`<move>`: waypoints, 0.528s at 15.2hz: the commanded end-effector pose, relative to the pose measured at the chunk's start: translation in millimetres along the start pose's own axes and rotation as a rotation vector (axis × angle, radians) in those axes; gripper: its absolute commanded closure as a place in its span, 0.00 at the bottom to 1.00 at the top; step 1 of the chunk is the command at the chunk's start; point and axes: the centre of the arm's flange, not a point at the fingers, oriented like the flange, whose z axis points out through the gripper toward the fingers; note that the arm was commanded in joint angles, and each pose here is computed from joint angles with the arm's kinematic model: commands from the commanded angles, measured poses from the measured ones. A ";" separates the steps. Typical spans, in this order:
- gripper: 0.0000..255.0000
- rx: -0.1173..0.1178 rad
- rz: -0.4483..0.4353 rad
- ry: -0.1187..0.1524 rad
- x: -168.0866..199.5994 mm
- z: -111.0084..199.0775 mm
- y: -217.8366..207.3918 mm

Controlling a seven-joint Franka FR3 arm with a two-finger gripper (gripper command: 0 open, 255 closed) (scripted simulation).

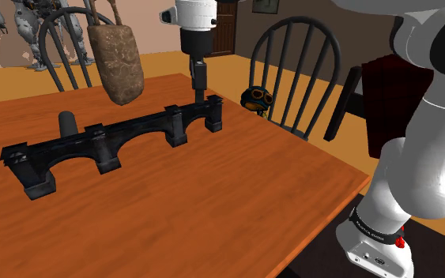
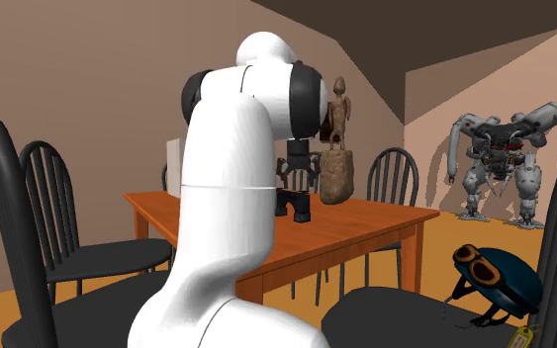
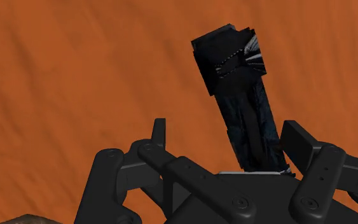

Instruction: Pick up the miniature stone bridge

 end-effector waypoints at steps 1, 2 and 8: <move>0.00 0.004 -0.077 0.008 24.5 -0.4 -11.5; 0.00 0.005 -0.115 0.011 34.8 -1.5 -18.7; 0.00 0.015 -0.341 0.032 90.3 -9.4 -69.3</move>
